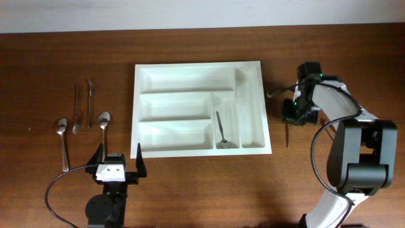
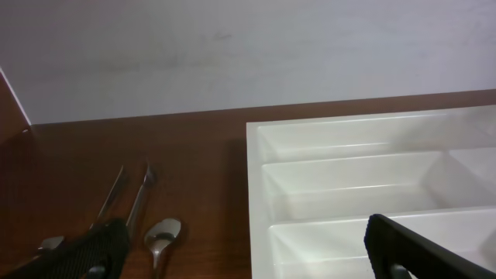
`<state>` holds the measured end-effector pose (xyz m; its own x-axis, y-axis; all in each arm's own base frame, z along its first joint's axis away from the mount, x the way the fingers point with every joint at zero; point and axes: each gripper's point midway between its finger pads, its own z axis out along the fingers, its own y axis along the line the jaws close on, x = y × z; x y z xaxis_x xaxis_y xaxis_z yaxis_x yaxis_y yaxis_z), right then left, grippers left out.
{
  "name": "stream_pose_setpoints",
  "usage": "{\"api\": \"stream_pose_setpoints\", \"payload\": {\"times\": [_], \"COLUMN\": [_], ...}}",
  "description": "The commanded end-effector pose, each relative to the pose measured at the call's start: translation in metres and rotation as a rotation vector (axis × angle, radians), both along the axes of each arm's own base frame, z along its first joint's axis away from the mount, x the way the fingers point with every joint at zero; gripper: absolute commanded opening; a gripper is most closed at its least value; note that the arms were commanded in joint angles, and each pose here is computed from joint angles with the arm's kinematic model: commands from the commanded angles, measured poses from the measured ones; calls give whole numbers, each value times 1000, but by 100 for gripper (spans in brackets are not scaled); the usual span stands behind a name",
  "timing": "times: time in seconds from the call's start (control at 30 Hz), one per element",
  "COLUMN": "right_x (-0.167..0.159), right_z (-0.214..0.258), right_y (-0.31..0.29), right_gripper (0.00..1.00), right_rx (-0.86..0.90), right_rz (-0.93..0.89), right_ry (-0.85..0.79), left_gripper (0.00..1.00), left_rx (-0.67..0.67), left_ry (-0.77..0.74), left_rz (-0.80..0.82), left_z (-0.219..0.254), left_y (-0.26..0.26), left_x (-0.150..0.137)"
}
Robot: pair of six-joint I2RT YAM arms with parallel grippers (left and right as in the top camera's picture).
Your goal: Pack container
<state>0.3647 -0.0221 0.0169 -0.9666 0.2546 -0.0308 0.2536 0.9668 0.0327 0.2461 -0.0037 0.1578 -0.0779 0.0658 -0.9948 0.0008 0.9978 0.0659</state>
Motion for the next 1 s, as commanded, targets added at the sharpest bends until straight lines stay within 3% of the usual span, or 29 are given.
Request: {"api": "stream_pose_setpoints", "payload": {"times": [0.0, 0.2, 0.37, 0.4, 0.43, 0.47, 0.6, 0.67, 0.97], "right_x": [34, 48, 46, 43, 40, 39, 28, 21, -12], "right_z": [55, 99, 108, 107, 105, 103, 87, 70, 2], "right_y": [-2, 2, 9, 9, 9, 9, 6, 5, 9], "right_gripper": [4, 4, 4, 7, 20, 28, 47, 51, 50], "right_rx": [-8, -7, -5, -5, -4, -4, -20, -31, -11], "right_rz": [-10, 1, 17, 17, 18, 18, 20, 19, 26], "right_ry": [-127, -166, -157, -147, -134, -128, -85, -61, 2], "left_gripper": [99, 99, 99, 99, 99, 99, 99, 99, 99], "left_rx": [16, 16, 16, 16, 16, 16, 16, 16, 16], "left_ry": [-5, -5, -5, -5, -5, -5, -5, -5, -5], "left_rz": [14, 14, 14, 14, 14, 14, 14, 14, 14], "left_z": [0, 0, 0, 0, 0, 0, 0, 0, 0], "left_y": [3, 3, 3, 3, 3, 3, 3, 3, 3], "left_x": [0, 0, 0, 0, 0, 0, 0, 0, 0]}}
